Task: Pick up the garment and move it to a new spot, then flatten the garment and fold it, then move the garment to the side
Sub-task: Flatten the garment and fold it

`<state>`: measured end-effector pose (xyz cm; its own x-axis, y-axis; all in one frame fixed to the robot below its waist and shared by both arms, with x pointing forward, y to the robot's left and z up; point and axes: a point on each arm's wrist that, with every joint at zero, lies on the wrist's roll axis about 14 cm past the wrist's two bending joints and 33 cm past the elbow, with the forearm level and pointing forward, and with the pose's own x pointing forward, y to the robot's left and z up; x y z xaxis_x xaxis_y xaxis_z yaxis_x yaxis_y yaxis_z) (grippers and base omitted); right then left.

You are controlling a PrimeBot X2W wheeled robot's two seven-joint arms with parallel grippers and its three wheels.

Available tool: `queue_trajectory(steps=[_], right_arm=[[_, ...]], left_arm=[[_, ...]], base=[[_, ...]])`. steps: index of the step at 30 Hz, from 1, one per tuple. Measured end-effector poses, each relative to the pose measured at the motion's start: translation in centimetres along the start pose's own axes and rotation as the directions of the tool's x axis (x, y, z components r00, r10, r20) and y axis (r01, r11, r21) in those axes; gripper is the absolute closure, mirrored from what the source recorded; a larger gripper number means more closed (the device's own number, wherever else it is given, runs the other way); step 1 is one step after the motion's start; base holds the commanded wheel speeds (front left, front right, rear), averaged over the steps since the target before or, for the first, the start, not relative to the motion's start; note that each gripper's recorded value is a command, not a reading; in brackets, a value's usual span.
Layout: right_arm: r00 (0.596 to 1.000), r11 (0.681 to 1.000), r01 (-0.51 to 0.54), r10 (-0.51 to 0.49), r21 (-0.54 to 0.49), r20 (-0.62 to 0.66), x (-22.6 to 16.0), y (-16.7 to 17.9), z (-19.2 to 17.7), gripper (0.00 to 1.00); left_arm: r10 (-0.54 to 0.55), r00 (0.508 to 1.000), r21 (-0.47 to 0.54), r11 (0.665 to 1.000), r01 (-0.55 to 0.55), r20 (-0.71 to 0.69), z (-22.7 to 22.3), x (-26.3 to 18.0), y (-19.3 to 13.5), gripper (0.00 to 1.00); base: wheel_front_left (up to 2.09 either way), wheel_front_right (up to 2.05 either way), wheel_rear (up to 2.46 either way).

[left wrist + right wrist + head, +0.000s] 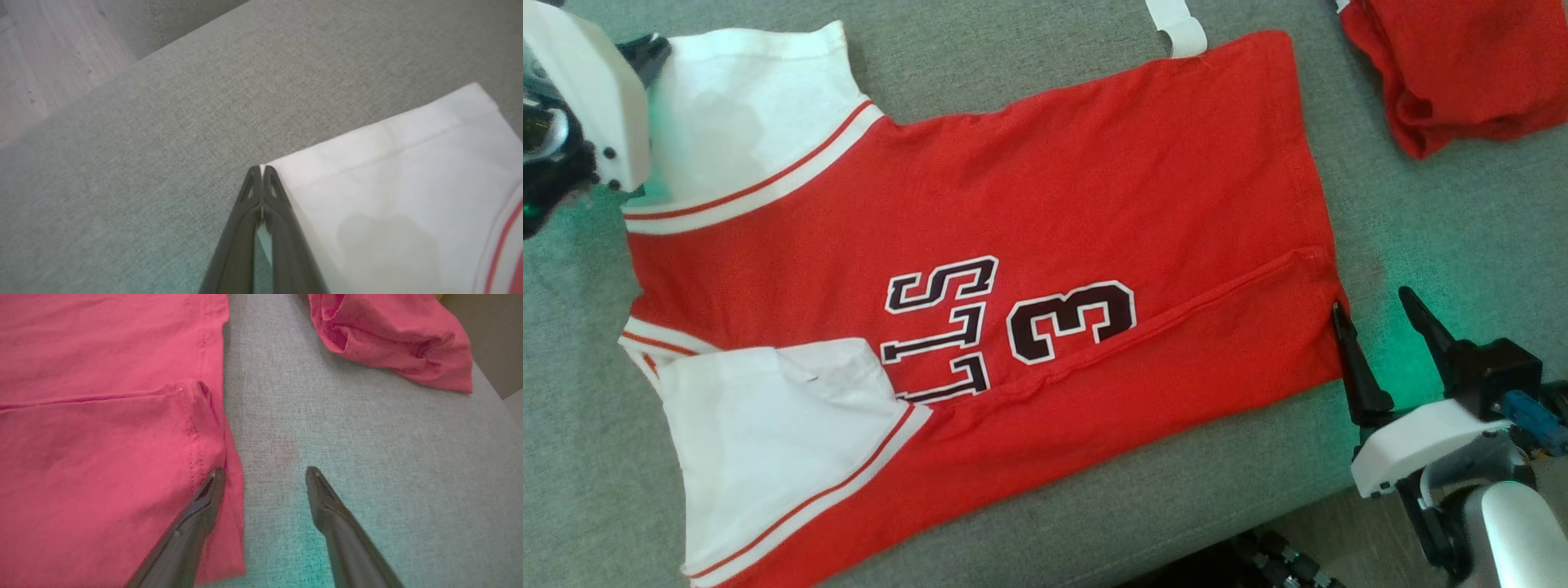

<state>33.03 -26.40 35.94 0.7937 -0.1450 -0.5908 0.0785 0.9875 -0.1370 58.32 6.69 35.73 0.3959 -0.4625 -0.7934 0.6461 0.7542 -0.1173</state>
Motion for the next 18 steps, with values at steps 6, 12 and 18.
queue_trajectory(steps=[6,12,18], right_arm=[[1.0,1.0,-0.008,0.008,0.006,0.016,0.2,0.3,0.6,0.0],[0.991,0.995,-0.096,0.092,0.036,0.102,2.1,1.8,5.6,0.0],[0.982,0.983,-0.171,0.165,0.063,0.096,4.9,2.2,10.4,0.0]], left_arm=[[-0.009,0.998,0.041,0.999,0.006,0.061,0.5,-0.2,-0.5,1.0],[-0.013,0.994,0.085,0.996,0.004,0.106,1.0,-1.5,-1.3,1.0],[-0.013,0.991,0.114,0.994,-0.002,0.135,1.8,-3.0,-1.7,1.0]], base=[[0.0,0.0,0.0],[0.0,0.0,0.0],[0.0,0.0,0.0]])
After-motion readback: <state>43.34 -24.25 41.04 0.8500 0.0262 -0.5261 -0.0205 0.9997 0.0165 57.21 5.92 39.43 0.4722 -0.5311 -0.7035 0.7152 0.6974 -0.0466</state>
